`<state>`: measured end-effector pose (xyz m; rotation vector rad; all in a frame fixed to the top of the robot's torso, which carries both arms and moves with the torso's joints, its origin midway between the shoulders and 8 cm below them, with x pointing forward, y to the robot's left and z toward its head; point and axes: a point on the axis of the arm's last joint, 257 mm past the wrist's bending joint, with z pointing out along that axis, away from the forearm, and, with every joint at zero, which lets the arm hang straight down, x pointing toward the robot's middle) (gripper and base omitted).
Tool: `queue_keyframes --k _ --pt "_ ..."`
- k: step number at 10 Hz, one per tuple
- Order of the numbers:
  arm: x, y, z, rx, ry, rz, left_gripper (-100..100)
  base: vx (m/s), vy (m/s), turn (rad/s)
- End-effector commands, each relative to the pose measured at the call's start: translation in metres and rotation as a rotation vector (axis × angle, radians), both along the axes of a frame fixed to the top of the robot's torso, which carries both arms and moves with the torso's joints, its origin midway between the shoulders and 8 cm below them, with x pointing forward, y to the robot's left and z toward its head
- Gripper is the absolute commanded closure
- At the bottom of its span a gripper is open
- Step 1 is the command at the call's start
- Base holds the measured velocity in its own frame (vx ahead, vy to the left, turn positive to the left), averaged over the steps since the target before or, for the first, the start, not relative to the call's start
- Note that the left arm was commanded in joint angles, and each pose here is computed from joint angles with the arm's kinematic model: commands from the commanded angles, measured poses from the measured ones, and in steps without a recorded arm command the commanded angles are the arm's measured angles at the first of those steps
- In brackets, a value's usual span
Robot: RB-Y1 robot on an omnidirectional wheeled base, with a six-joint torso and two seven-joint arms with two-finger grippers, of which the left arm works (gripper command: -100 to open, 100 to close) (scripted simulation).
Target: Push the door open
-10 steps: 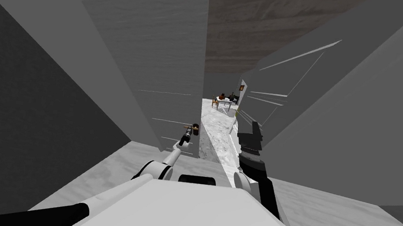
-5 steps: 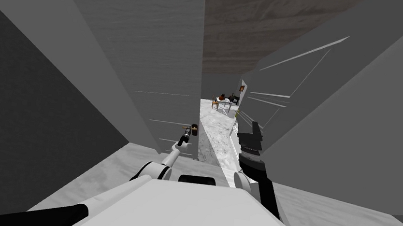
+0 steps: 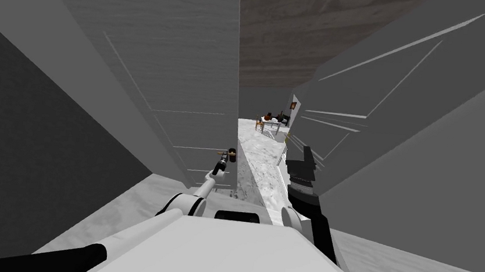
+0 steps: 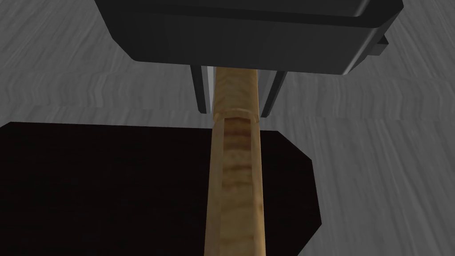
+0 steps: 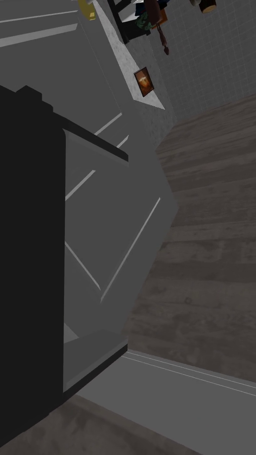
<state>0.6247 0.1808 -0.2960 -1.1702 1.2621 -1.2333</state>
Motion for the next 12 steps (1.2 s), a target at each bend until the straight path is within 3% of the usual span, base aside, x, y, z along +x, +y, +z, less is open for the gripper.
queue_keyframes --k 1,4,6,12 --pt "0.003 0.028 0.005 0.009 -0.008 0.037 100 0.125 -0.092 0.050" --pt "0.003 0.033 0.005 0.010 -0.008 0.046 100 0.090 -0.059 0.030" --pt "0.003 0.059 0.006 0.013 -0.009 0.089 100 0.143 -0.116 0.079" --pt "0.000 0.104 0.006 0.007 -0.009 0.173 100 0.162 -0.124 0.087"
